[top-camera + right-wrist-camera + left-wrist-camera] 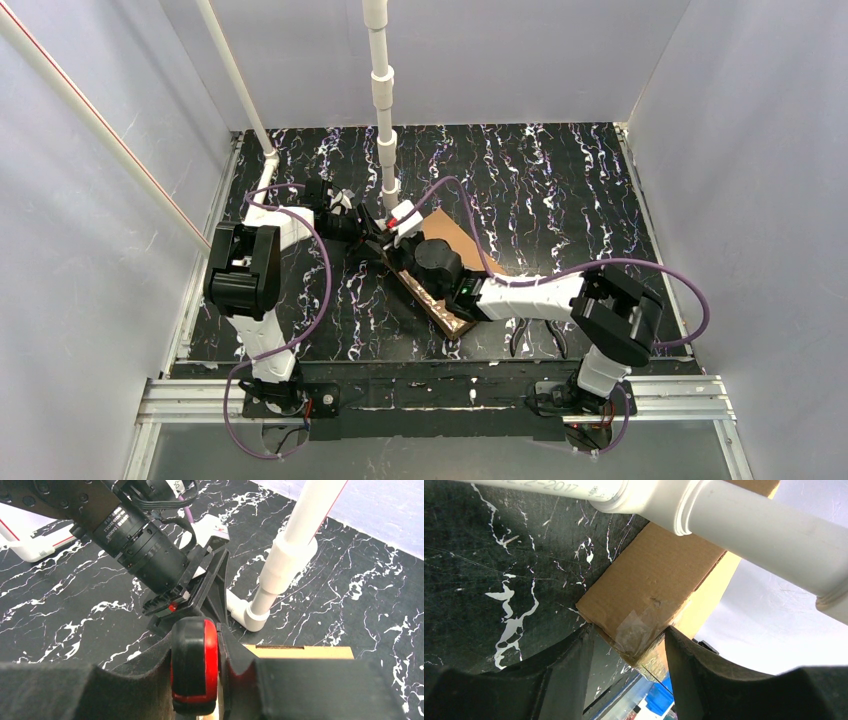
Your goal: Unpack the express box
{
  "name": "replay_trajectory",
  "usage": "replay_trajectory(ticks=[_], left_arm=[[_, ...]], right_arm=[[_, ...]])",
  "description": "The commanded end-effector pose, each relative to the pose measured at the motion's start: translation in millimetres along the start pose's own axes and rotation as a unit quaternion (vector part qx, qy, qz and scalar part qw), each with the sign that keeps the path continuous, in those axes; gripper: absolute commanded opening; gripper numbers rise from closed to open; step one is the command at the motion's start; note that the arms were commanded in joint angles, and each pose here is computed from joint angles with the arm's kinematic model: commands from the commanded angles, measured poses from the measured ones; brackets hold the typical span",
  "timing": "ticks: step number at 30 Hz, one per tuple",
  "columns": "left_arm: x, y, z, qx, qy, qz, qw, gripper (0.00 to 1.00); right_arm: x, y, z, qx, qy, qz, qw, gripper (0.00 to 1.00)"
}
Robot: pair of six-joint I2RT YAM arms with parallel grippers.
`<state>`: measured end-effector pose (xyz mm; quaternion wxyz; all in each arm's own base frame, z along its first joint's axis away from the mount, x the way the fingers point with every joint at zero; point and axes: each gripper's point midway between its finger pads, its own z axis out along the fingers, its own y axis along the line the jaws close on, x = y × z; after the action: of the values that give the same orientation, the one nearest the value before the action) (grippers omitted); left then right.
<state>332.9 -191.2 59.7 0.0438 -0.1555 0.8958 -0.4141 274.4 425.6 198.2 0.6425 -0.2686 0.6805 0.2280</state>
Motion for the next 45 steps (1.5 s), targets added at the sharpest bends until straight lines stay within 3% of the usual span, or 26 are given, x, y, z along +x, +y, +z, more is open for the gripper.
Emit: replay_trajectory(ticks=[1, 16, 33, 45], left_arm=[[4, 4, 0, -0.009, 0.012, -0.005, 1.0, 0.52], [5, 6, 0, -0.012, 0.012, -0.005, 1.0, 0.51], [5, 5, 0, -0.01, 0.013, -0.003, 1.0, 0.51], [-2, -34, -55, 0.02, -0.059, 0.099, 0.993, 0.74]], right_arm=[[-14, -3, -13, 0.005, -0.013, 0.021, 1.0, 0.01], [-3, -5, -21, 0.013, 0.038, 0.031, 0.999, 0.01], [-12, -9, -34, 0.011, 0.049, 0.036, 0.998, 0.01], [-57, -42, -64, 0.058, 0.059, 0.081, 0.993, 0.01]])
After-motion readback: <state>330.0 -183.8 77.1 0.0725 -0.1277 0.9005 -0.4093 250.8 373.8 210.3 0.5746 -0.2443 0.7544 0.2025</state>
